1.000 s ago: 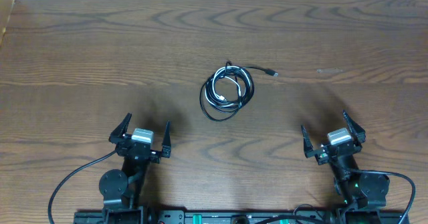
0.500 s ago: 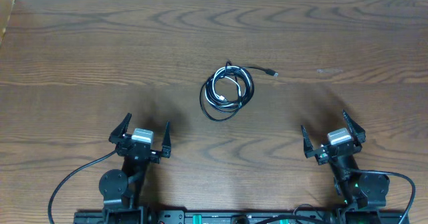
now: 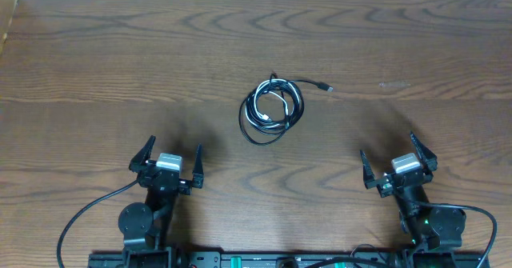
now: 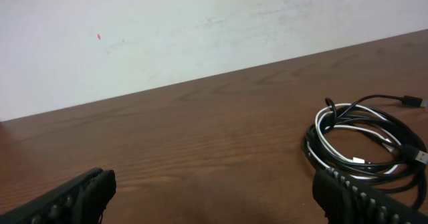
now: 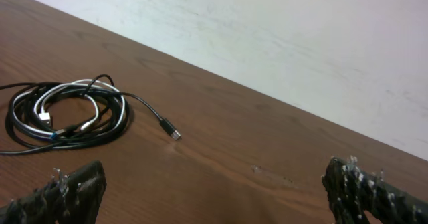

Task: Untangle cables

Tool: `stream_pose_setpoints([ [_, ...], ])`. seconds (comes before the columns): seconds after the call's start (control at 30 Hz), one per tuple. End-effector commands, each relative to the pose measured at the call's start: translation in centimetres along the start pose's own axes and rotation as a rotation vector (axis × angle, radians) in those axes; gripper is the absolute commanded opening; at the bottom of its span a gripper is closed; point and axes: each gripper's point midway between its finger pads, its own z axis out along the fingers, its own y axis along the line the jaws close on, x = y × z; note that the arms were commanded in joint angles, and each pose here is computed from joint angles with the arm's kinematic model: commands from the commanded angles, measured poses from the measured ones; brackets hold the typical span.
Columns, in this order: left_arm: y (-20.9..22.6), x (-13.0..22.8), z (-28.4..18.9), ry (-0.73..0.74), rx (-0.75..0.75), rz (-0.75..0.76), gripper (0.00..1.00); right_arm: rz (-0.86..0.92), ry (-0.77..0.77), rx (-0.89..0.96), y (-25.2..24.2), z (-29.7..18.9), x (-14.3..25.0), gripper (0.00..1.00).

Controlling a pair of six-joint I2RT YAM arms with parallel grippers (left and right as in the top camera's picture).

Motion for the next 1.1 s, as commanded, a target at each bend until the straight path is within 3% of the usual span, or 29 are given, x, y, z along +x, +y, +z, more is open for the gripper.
stream_pose_setpoints([
  [0.0,-0.1,1.5,0.1,0.045,-0.001,0.006,1.0,-0.002,0.006,-0.007,0.1,0.0,0.2,0.99],
  [0.5,-0.5,3.2,0.4,0.125,0.029,-0.02,1.0,-0.002,0.006,-0.007,0.1,0.0,0.2,0.99],
  [1.07,-0.1,-2.1,0.6,0.091,0.049,-0.108,1.0,-0.002,0.006,-0.007,0.1,0.0,0.2,0.99],
])
